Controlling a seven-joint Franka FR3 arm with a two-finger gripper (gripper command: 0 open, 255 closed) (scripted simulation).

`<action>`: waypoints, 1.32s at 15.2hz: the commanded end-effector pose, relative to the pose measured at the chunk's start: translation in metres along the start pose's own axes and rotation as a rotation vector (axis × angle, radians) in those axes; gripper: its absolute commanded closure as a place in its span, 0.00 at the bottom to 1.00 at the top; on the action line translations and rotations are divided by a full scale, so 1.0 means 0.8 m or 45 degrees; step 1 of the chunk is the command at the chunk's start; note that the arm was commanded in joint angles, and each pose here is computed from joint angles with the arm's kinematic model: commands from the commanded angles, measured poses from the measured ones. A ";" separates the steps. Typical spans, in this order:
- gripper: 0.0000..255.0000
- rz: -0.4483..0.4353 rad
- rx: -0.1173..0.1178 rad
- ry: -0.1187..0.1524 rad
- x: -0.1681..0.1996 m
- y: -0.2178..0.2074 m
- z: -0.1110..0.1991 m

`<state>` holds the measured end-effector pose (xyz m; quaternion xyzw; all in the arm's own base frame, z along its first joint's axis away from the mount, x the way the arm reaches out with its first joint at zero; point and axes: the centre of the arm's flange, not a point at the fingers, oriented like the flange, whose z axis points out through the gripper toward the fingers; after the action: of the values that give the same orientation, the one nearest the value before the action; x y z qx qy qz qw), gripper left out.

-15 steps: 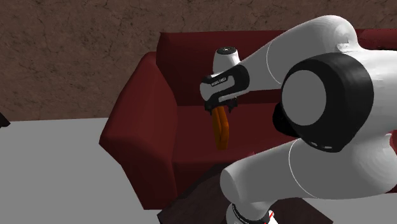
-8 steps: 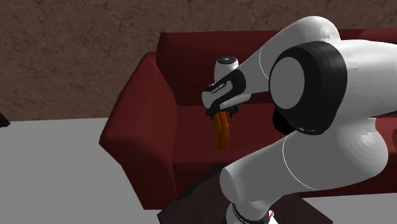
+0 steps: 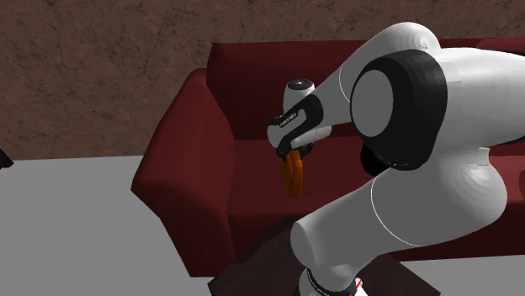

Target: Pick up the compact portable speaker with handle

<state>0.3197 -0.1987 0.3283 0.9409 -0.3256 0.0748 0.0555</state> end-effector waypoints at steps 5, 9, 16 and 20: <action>1.00 0.000 0.000 -0.002 0.000 0.000 0.001; 1.00 0.000 0.000 -0.002 0.004 0.001 -0.025; 1.00 0.000 0.000 -0.002 0.012 0.004 -0.071; 1.00 0.000 0.000 -0.002 0.017 0.005 -0.097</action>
<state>0.3198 -0.1984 0.4005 0.9410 -0.3257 0.0730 0.0552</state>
